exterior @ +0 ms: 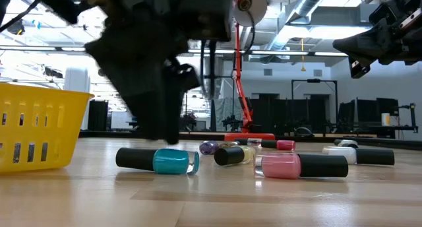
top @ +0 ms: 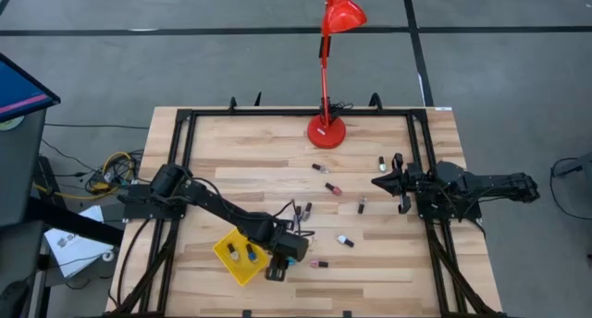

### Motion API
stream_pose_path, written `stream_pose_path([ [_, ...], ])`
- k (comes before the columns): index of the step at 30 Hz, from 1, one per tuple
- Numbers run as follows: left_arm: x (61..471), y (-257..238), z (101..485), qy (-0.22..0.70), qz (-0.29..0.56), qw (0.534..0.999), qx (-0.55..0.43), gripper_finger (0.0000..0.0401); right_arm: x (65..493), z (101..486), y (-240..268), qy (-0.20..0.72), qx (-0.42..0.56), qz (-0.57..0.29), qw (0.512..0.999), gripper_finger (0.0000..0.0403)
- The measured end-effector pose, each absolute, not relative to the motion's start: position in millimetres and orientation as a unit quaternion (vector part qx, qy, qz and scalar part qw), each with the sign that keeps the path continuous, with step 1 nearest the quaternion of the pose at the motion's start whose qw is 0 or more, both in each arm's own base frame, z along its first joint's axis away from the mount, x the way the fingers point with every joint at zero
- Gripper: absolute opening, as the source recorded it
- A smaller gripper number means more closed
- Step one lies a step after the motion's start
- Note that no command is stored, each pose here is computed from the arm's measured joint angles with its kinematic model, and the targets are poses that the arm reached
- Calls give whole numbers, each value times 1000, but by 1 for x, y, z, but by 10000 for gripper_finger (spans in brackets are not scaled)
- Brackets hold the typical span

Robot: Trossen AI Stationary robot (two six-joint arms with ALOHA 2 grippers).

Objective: Pick & Place Nail Polish
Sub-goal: Put the light blue nail polish bottle into the yellow basket

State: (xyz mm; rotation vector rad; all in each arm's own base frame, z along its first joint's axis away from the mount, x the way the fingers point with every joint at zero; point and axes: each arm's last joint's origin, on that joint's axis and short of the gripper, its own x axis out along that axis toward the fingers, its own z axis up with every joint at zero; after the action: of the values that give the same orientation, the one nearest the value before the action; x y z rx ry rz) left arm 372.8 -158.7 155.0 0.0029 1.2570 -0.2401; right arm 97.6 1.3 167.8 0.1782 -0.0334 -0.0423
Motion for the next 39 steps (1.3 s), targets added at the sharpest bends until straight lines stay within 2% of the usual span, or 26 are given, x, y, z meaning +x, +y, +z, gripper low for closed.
stream_pose_path([
  [6,365,-161,145,598,-118,793,5,175,98,168,1,-17,89,-21,996,0],
  [13,368,-161,146,582,-128,803,24,174,98,168,1,-17,89,-21,996,0],
  [20,363,-160,134,578,-154,801,12,145,98,168,1,-17,89,-21,996,0],
  [27,362,-159,132,577,-158,801,19,137,98,168,1,-17,89,-21,996,0],
  [30,362,-159,132,577,-160,801,26,117,98,168,1,-17,89,-21,996,0],
  [36,362,-157,132,577,-156,801,24,47,98,168,1,-17,89,-21,996,0],
  [39,363,-157,132,576,-157,802,22,46,98,168,1,-17,89,-21,996,0],
])
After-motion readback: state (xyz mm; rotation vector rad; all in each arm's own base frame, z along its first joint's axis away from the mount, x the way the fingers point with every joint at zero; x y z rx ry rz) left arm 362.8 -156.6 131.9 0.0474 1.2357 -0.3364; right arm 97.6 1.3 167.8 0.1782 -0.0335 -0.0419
